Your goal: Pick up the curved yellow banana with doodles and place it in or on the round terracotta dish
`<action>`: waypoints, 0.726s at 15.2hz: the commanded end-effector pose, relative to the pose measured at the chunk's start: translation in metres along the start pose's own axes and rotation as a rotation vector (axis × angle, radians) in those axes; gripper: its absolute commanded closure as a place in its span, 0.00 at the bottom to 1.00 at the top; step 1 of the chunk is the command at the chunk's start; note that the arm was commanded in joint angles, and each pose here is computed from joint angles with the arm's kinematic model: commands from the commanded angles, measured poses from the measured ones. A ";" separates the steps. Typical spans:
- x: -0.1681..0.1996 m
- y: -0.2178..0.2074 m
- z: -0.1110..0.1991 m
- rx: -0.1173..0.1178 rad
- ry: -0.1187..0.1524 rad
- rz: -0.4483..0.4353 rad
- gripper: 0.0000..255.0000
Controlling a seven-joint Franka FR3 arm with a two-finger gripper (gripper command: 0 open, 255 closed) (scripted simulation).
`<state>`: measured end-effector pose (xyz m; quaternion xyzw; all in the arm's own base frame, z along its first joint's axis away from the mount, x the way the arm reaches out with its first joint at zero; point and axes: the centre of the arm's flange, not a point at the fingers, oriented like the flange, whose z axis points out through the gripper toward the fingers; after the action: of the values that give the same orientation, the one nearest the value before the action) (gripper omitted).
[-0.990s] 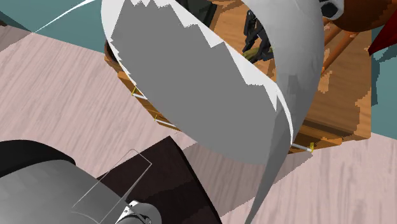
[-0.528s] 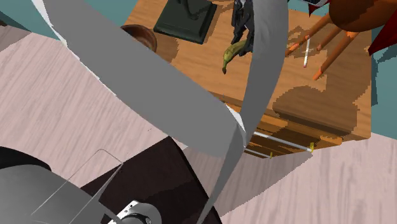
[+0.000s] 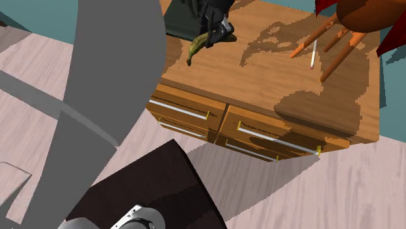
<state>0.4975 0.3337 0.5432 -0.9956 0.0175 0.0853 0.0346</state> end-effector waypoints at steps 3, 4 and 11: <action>-0.037 -0.039 0.006 0.000 0.000 0.001 1.00; -0.047 -0.049 0.008 0.000 0.000 0.001 1.00; -0.111 -0.113 0.021 0.000 0.000 0.001 1.00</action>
<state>0.3967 0.4434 0.5481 -0.9956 0.0173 0.0856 0.0345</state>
